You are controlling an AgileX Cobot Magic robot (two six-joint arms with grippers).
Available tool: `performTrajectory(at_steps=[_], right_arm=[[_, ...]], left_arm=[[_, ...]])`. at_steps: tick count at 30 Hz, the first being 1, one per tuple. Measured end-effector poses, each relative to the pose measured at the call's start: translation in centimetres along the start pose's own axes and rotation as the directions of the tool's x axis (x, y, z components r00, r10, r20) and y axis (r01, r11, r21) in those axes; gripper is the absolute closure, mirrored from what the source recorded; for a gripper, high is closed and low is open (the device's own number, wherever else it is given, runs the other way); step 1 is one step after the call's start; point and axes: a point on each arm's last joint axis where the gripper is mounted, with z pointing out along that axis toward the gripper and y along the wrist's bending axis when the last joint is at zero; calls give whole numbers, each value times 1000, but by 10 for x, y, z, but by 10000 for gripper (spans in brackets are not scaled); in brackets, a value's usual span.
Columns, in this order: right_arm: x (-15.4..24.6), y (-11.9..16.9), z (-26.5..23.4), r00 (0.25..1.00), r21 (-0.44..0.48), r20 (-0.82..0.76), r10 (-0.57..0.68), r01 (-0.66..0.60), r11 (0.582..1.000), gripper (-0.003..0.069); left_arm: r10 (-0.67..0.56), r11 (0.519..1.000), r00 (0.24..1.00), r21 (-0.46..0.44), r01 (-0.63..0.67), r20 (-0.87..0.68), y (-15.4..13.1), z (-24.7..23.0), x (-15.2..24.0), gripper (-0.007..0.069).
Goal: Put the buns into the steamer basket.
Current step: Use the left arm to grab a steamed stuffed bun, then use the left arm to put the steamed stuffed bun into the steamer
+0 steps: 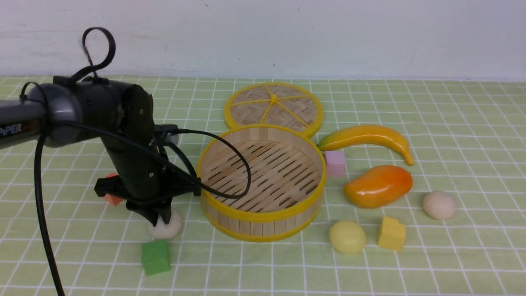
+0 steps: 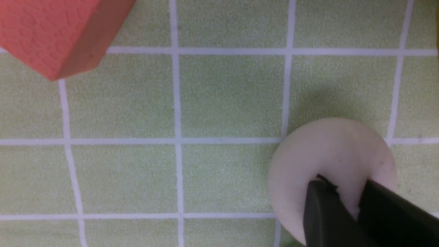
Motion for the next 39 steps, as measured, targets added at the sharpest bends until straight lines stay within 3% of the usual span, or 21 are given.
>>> performTrajectory(at_steps=[5, 12, 24, 33, 39], right_arm=[[0, 0, 0, 1000, 0, 0, 0, 0, 1000, 420], [0, 0, 0, 1000, 0, 0, 0, 0, 1000, 420], [0, 0, 0, 1000, 0, 0, 0, 0, 1000, 420], [0, 0, 0, 1000, 0, 0, 0, 0, 1000, 420], [0, 0, 0, 1000, 0, 0, 0, 0, 1000, 420]], left_arm=[[0, 1000, 1000, 0, 0, 0, 0, 0, 0, 637], [0, 1000, 1000, 1, 0, 4, 0, -5, 0, 638], [-7, 999, 993, 46, 2, 121, -8, -68, -24, 638], [8, 959, 960, 269, -86, 280, -40, -121, -50, 638], [106, 956, 959, 240, -171, 263, -69, -103, -58, 638]])
